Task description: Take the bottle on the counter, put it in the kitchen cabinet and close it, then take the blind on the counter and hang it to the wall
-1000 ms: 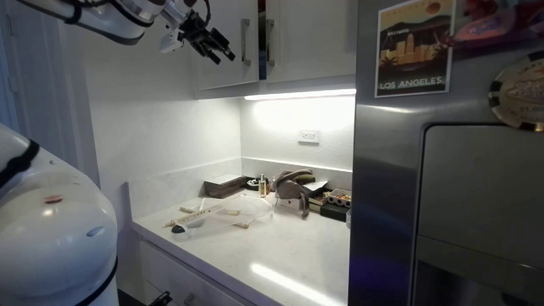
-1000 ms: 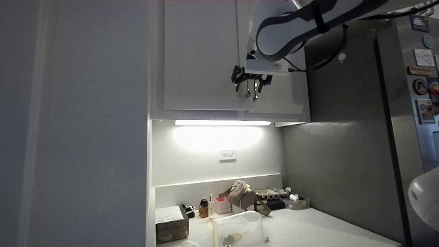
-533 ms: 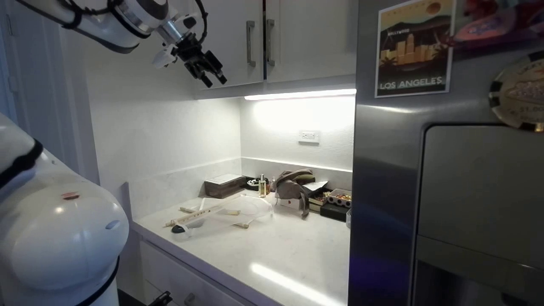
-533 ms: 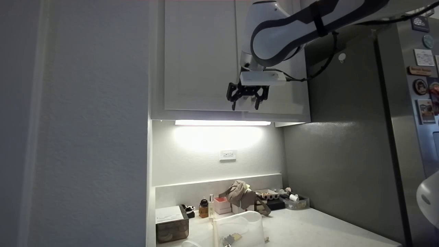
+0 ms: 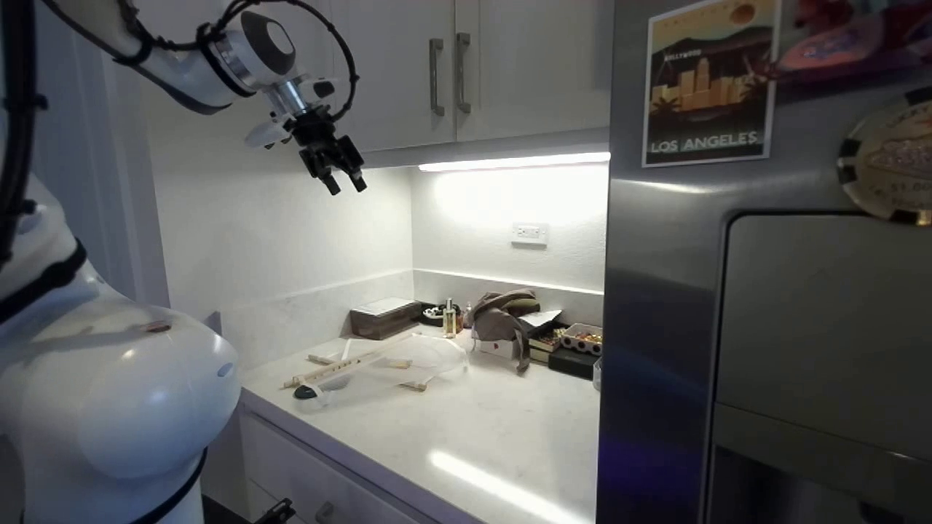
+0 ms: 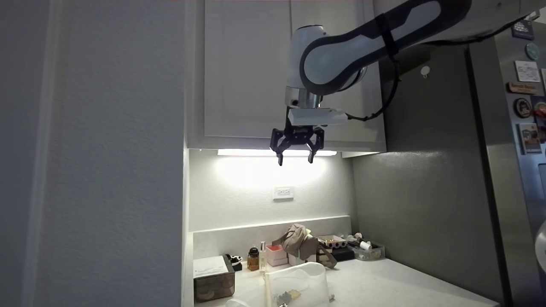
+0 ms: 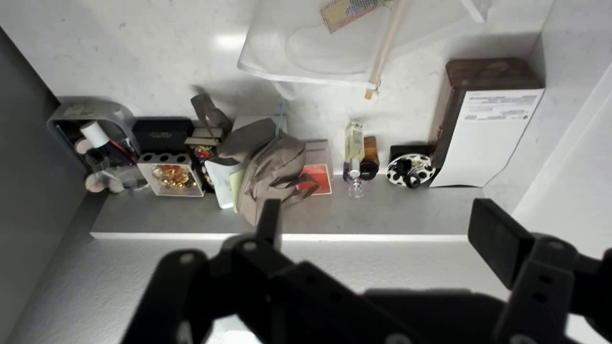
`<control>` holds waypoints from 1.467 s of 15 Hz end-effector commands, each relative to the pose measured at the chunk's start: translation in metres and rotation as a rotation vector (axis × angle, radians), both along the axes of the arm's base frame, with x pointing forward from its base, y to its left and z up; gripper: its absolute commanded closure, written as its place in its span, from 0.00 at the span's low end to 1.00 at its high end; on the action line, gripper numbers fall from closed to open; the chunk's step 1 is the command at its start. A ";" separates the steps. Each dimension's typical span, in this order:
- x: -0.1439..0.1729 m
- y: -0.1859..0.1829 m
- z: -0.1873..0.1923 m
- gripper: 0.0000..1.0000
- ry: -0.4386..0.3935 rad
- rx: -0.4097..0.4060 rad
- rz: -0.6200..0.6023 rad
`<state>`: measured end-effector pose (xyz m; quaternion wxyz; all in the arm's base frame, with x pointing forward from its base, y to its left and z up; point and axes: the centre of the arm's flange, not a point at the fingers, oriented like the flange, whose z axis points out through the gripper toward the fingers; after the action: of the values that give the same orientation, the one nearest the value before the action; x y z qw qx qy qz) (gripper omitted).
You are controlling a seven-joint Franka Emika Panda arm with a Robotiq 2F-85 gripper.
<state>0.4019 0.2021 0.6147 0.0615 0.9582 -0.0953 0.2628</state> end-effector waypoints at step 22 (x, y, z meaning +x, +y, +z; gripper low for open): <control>-0.057 0.067 -0.128 0.00 -0.024 0.082 -0.486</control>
<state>0.3369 0.2670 0.5084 0.0749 0.9206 -0.3004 0.2380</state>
